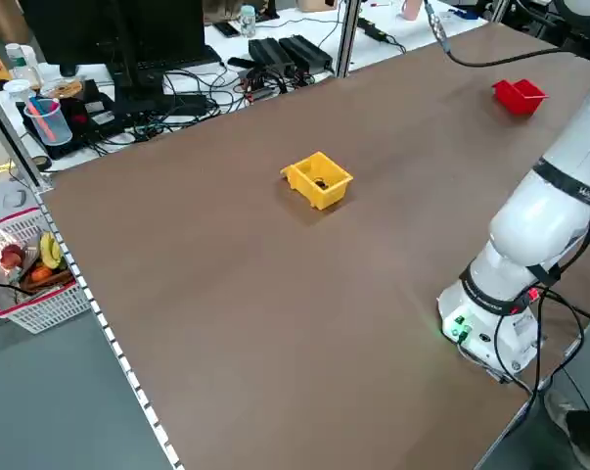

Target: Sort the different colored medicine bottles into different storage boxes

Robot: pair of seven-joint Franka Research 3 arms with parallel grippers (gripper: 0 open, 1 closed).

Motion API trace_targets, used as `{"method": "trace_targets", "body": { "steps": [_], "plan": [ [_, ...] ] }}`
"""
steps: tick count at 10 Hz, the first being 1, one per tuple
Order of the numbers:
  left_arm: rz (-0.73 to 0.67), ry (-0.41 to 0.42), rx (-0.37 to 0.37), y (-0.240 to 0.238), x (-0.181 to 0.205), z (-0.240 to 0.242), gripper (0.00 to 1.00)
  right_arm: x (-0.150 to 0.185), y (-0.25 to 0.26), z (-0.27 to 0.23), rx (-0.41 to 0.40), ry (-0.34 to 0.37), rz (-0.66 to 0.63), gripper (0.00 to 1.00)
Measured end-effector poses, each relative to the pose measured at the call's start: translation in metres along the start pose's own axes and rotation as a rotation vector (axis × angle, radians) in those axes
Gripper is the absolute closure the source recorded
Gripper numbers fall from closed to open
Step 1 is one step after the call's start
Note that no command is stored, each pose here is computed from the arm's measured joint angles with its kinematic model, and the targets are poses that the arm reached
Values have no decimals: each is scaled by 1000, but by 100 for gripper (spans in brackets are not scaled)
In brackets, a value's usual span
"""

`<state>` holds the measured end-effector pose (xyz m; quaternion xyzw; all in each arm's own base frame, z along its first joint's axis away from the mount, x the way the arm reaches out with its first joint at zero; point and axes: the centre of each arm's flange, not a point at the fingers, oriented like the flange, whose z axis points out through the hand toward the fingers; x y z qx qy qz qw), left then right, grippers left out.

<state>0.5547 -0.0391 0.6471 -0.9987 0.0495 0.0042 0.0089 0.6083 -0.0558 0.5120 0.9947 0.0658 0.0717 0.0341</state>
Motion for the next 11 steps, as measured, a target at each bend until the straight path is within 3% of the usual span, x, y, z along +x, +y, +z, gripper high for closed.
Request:
{"method": "trace_targets", "body": {
  "steps": [2,6,8,11],
  "plan": [
    [-22,2,0,0,0,-1,1,-7,16,-36,-11,21,27,0],
    [-29,2,0,-1,0,-1,1,-28,5,-125,28,-82,182,0],
    [-31,2,0,-1,0,-1,1,-31,-14,-131,35,-137,234,0],
    [-31,2,0,-1,0,-1,1,-30,-25,-128,35,-156,240,0]
  ]
}}
